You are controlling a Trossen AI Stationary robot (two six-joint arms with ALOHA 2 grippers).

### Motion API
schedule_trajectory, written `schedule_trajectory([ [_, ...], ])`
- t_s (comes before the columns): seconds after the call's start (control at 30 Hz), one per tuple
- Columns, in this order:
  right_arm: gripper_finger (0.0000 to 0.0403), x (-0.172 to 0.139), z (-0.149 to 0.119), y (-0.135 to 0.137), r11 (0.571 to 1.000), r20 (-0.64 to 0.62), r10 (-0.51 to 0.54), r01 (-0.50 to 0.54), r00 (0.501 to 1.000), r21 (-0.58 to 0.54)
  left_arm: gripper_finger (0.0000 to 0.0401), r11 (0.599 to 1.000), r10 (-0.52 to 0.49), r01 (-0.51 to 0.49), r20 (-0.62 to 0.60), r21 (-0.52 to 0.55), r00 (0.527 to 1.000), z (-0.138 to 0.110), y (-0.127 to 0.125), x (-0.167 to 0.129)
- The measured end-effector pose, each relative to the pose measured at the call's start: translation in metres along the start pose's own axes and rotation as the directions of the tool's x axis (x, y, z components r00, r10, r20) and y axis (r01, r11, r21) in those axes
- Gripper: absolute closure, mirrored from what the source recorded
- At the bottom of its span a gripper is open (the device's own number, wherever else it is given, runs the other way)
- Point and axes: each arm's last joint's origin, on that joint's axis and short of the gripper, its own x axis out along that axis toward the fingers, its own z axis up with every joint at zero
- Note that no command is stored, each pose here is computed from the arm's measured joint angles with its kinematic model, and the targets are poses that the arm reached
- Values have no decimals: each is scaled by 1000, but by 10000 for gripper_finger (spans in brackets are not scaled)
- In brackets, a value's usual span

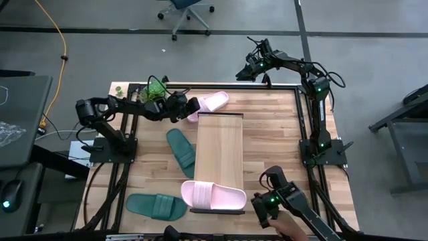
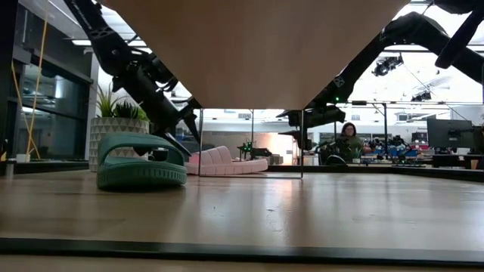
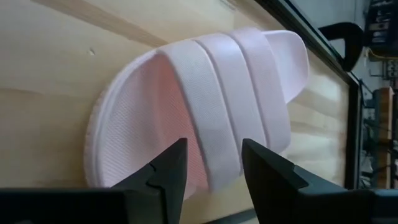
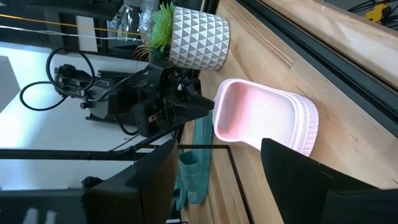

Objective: Pick and place slides into the shelf
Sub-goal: Put the pink slides on the shelf

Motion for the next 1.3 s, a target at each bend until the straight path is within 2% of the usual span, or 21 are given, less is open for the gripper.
schedule_trajectory([
  [0.3,181,0,0,0,1000,0,0,0,1000,-1,258,1000,27,-26,52,-14,998,1,2,0],
  [0.6,181,0,0,0,1000,0,0,0,1000,-2,258,998,32,-30,33,-49,999,-1,5,9],
  [0.77,181,0,0,0,1000,2,-5,5,1000,-6,258,998,-4,8,60,-58,998,0,2,10],
  [1.17,181,0,1,0,1000,9,-22,22,1000,-15,258,998,9,-5,72,-59,997,-1,4,14],
  [1.3,181,0,1,0,1000,9,-22,22,1000,-15,258,996,-36,40,57,-79,998,-1,3,21],
])
